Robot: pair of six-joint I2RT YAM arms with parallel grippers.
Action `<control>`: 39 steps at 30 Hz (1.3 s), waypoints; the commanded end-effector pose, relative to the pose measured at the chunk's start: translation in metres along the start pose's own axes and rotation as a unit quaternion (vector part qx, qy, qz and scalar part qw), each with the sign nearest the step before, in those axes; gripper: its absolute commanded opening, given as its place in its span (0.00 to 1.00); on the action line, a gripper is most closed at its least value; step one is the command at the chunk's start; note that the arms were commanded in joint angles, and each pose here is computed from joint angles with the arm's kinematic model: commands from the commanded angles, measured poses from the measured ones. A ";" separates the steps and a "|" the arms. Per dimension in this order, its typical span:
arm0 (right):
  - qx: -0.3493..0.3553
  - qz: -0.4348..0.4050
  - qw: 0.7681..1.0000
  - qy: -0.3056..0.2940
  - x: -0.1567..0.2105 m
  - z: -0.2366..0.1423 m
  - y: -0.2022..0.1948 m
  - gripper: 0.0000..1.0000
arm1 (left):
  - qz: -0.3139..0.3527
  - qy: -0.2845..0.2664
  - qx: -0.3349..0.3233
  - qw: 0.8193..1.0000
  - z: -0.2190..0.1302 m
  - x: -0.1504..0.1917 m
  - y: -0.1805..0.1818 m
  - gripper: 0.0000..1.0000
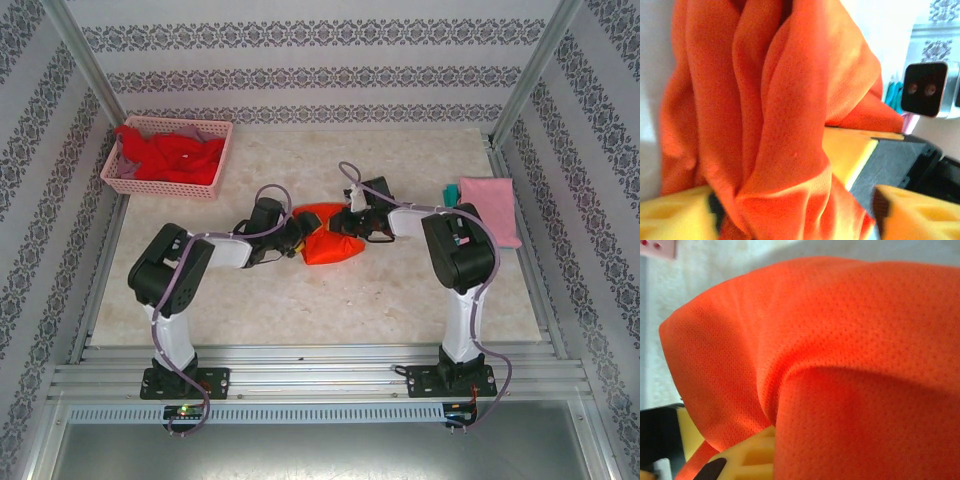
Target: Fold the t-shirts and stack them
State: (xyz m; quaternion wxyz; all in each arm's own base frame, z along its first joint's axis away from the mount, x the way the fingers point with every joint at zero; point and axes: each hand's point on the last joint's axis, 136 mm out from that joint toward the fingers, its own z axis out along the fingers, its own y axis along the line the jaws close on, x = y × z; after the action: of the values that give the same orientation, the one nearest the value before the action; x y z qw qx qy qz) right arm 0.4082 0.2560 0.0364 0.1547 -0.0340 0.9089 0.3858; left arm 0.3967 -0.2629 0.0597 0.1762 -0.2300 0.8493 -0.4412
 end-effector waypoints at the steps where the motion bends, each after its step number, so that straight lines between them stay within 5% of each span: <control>1: 0.099 -0.057 0.993 0.043 0.014 -0.032 -0.017 0.00 | 0.023 -0.019 -0.114 0.993 -0.026 0.002 0.045 1.00; 9: 0.186 -0.111 0.976 0.027 -0.009 -0.100 -0.055 0.00 | 0.146 -0.055 -0.159 0.975 -0.069 -0.010 0.032 1.00; 19: 0.264 -0.218 0.939 -0.032 -0.042 -0.179 -0.087 0.00 | 0.279 -0.068 -0.071 0.955 -0.061 -0.021 -0.025 1.00; 39: 0.349 -0.276 0.884 -0.146 -0.112 -0.305 -0.118 0.00 | 0.308 -0.090 -0.076 0.944 -0.068 -0.024 -0.028 1.00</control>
State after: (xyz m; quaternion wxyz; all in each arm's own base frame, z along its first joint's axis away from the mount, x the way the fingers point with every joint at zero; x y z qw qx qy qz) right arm 0.4470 -0.0400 0.1519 0.3376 -0.1600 0.9276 0.0027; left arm 0.3876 -0.2174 0.1092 0.3343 -0.0218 0.9011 -0.2754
